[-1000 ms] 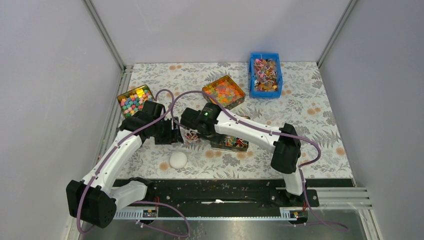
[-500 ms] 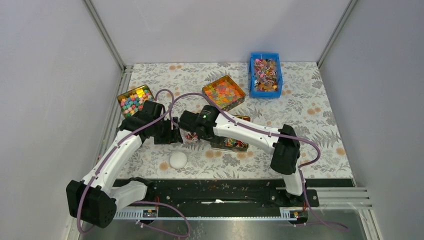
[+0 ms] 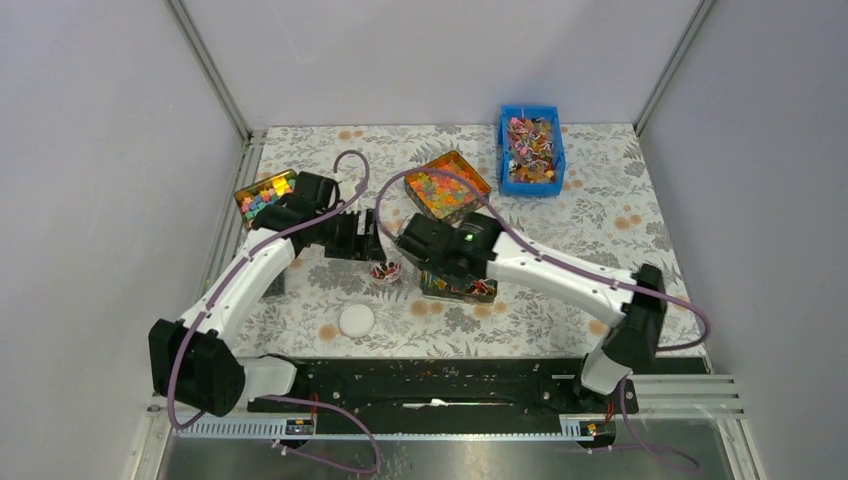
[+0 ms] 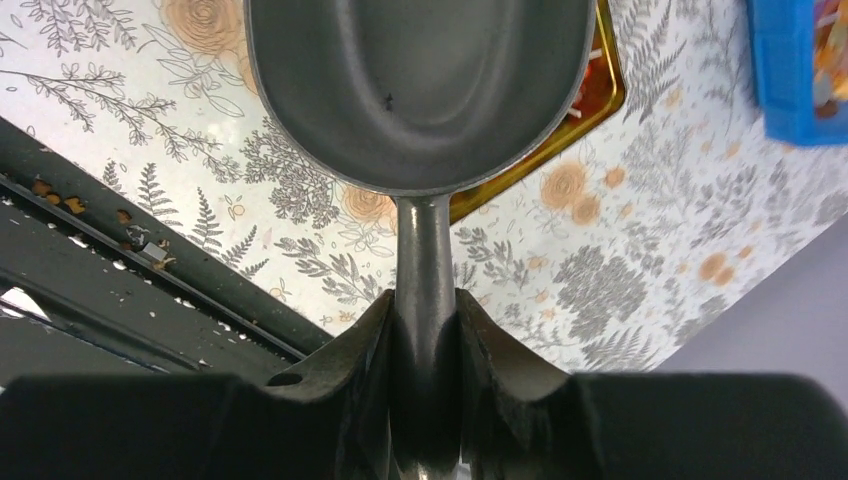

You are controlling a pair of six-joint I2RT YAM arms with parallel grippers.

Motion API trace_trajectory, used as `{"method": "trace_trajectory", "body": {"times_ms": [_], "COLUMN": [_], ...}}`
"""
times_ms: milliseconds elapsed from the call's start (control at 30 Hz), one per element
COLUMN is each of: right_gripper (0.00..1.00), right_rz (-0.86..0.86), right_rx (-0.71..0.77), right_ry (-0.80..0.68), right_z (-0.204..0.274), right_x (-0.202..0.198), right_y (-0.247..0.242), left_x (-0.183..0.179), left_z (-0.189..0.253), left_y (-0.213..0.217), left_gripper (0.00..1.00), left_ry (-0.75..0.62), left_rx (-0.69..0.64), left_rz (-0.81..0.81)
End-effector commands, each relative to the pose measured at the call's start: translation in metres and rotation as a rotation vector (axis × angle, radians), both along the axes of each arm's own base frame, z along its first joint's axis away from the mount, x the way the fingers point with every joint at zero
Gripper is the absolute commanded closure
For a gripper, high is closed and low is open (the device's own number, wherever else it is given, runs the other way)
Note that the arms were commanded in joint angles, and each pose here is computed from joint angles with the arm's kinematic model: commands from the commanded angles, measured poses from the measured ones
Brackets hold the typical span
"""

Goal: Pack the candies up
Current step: Adjust the storage box at the center of the board.

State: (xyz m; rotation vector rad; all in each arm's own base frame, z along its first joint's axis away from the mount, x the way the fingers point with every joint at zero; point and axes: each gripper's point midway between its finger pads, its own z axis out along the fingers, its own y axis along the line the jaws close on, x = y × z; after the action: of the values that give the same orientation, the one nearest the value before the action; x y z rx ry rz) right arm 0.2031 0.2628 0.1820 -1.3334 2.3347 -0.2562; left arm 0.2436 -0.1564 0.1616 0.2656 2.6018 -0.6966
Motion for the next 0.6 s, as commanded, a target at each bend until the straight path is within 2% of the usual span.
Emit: {"method": "trace_trajectory", "body": {"times_ms": [0,100,367,567], "right_gripper": [1.00,1.00,1.00,1.00], "right_rz": [-0.173,-0.263,-0.457,-0.575], "right_rx": [0.167,0.238,0.320,0.354], "right_ry": [0.004,0.049,0.094,0.113], "right_z": [0.010,0.006,-0.006,-0.016], "right_x": [0.004,0.000,-0.005,-0.012], "right_y": [-0.020,-0.041,-0.088,-0.115], "left_x": [0.029,0.037,0.062,0.088], "left_z": [0.045,0.048,0.043,0.018], "left_y": [-0.045,-0.062,-0.116,-0.155], "left_gripper": [0.20,0.13,0.12,0.15], "left_ry": [-0.171,-0.196,-0.251,-0.295], "left_rx": [-0.195,-0.214,-0.182,-0.033], "left_rz": [-0.213,-0.305,-0.457,-0.520]}}
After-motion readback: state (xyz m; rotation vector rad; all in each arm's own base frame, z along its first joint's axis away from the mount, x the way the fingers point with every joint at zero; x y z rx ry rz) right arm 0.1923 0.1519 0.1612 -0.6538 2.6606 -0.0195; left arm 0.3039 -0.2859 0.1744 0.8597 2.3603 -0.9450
